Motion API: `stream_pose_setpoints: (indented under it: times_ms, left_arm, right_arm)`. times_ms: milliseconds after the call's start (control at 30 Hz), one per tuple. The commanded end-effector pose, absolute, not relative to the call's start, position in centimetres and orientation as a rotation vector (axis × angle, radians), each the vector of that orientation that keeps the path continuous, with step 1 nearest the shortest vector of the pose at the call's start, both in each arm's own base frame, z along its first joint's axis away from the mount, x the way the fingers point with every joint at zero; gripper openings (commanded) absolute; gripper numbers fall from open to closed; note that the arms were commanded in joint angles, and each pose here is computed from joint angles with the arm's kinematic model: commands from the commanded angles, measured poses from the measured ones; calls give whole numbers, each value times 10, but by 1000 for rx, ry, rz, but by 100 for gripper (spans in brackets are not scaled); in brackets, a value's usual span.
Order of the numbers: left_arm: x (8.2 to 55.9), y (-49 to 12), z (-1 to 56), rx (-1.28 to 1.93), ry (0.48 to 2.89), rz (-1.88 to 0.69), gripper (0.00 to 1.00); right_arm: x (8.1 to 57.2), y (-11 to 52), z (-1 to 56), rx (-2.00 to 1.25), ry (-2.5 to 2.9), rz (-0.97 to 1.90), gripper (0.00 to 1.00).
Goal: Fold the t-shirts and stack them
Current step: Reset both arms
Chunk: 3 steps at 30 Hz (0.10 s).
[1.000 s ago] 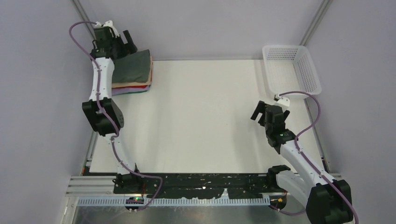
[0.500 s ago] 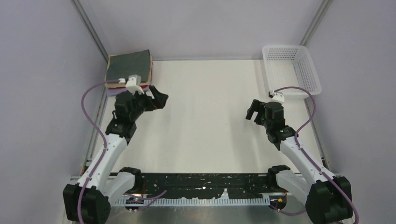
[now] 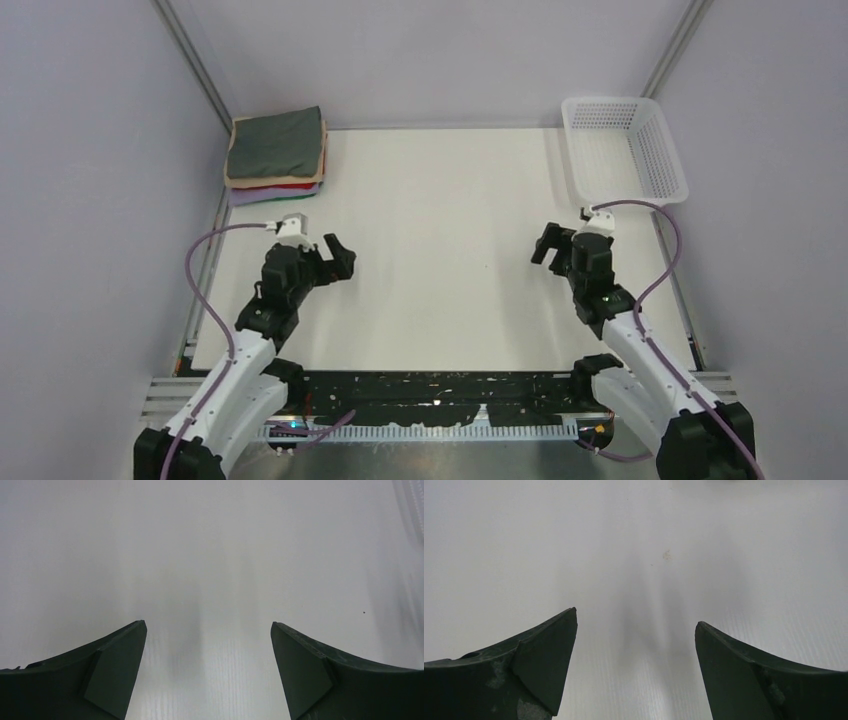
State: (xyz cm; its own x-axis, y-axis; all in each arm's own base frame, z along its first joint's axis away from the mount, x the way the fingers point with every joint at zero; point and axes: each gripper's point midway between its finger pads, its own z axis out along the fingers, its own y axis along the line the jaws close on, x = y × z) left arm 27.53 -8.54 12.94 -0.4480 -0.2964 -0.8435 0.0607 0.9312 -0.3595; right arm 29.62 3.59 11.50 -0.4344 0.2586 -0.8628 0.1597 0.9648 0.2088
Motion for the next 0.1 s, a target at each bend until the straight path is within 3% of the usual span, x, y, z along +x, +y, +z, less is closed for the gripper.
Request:
stream_pose_setpoints:
  times_ms: [0, 67]
  left_arm:
    - [286, -80, 158, -186, 1900, -386, 100]
    - [284, -78, 158, -189, 1904, -376, 100]
  right_arm:
    - [303, 28, 150, 294, 1853, 108, 96]
    - [301, 27, 153, 300, 1833, 112, 95]
